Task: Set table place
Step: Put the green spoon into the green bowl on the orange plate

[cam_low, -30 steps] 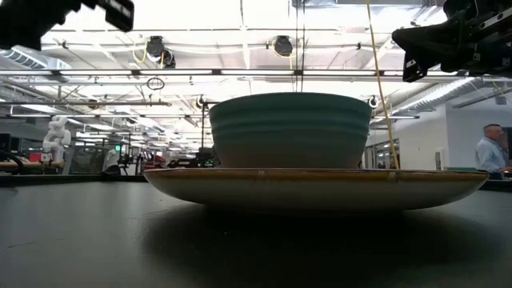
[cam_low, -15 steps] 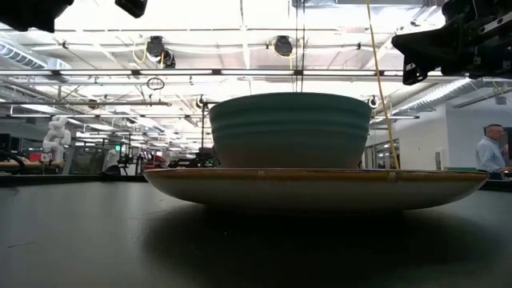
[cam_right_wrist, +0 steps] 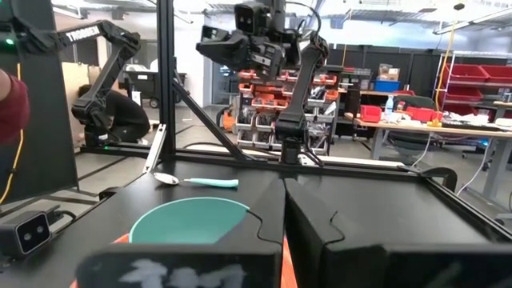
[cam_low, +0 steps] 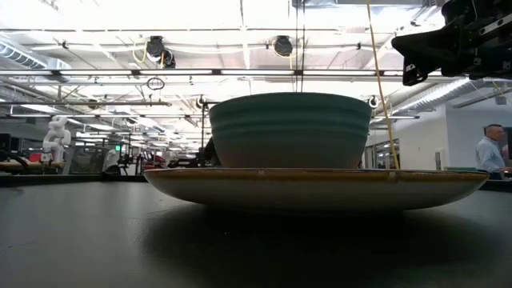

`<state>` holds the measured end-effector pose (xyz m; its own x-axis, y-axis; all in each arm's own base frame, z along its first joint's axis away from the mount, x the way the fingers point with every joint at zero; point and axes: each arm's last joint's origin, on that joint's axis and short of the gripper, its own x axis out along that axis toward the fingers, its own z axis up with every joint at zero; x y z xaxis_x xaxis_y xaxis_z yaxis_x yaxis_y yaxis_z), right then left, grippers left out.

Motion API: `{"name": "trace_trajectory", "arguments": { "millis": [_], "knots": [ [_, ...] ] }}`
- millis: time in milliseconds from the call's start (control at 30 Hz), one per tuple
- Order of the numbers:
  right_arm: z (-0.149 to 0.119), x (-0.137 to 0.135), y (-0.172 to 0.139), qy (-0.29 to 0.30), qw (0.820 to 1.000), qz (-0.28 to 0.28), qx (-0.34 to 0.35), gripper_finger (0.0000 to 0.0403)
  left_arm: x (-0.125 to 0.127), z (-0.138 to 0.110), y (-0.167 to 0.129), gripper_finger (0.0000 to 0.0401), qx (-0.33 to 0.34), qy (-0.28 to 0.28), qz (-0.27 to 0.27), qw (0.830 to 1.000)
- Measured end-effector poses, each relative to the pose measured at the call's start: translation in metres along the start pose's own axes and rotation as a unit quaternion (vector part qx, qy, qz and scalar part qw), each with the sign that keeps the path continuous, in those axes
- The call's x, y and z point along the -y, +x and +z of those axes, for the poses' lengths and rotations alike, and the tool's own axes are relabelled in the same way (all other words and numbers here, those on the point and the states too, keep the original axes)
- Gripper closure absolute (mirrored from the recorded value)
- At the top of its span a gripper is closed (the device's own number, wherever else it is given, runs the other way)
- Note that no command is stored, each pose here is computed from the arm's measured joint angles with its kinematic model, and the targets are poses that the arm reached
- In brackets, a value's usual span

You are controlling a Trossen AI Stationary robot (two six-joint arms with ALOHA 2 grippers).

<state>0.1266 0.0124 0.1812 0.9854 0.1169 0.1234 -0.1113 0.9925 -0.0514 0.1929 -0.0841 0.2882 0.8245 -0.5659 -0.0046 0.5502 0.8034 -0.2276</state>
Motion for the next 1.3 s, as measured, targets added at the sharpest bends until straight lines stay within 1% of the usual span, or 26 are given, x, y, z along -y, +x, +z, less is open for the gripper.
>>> {"name": "trace_trajectory", "arguments": {
  "millis": [133, 267, 433, 600, 700, 767, 867, 933, 1100, 1200, 1300],
  "knots": [
    [-0.001, 0.000, 0.000, 0.000, 1.000, 0.000, -0.003, 0.0403, 0.008, 0.006, 0.003, 0.0370, -0.048, -0.010, 0.024, 0.999],
    [-0.001, 0.000, 0.000, 0.001, 1.000, 0.000, -0.003, 0.0403, 0.015, 0.013, 0.003, 0.0370, -0.086, -0.022, 0.061, 0.994],
    [-0.001, 0.000, 0.000, 0.001, 1.000, 0.000, -0.004, 0.0403, 0.022, 0.026, 0.003, 0.0370, -0.087, -0.045, 0.079, 0.992],
    [-0.001, 0.000, 0.000, 0.000, 1.000, 0.000, -0.004, 0.0403, 0.023, 0.027, 0.002, 0.0370, -0.086, -0.048, 0.082, 0.992],
    [-0.001, 0.000, 0.000, 0.001, 1.000, 0.000, -0.004, 0.0403, 0.021, 0.019, 0.005, 0.0370, -0.117, -0.045, 0.090, 0.988],
    [-0.001, 0.000, 0.000, 0.001, 1.000, 0.000, -0.004, 0.0403, 0.019, 0.010, 0.007, 0.0370, -0.157, -0.039, 0.098, 0.982],
    [-0.001, 0.000, 0.000, 0.001, 1.000, 0.000, -0.004, 0.0403, 0.017, 0.000, 0.011, 0.0370, -0.193, -0.047, 0.108, 0.974],
    [-0.001, 0.000, 0.000, 0.001, 1.000, 0.000, -0.006, 0.0403, 0.014, -0.009, 0.015, 0.0370, -0.225, -0.059, 0.112, 0.966],
    [-0.001, 0.000, 0.000, 0.000, 1.000, 0.000, -0.006, 0.0403, 0.013, -0.021, 0.022, 0.0370, -0.272, -0.104, 0.075, 0.954],
    [-0.001, 0.000, 0.000, 0.000, 1.000, 0.000, -0.006, 0.0403, 0.013, -0.024, 0.023, 0.0370, -0.287, -0.137, 0.066, 0.946],
    [-0.001, 0.000, 0.000, 0.000, 1.000, 0.000, -0.006, 0.0403, 0.013, -0.026, 0.021, 0.0370, -0.300, -0.157, 0.069, 0.938]
  ]
}}
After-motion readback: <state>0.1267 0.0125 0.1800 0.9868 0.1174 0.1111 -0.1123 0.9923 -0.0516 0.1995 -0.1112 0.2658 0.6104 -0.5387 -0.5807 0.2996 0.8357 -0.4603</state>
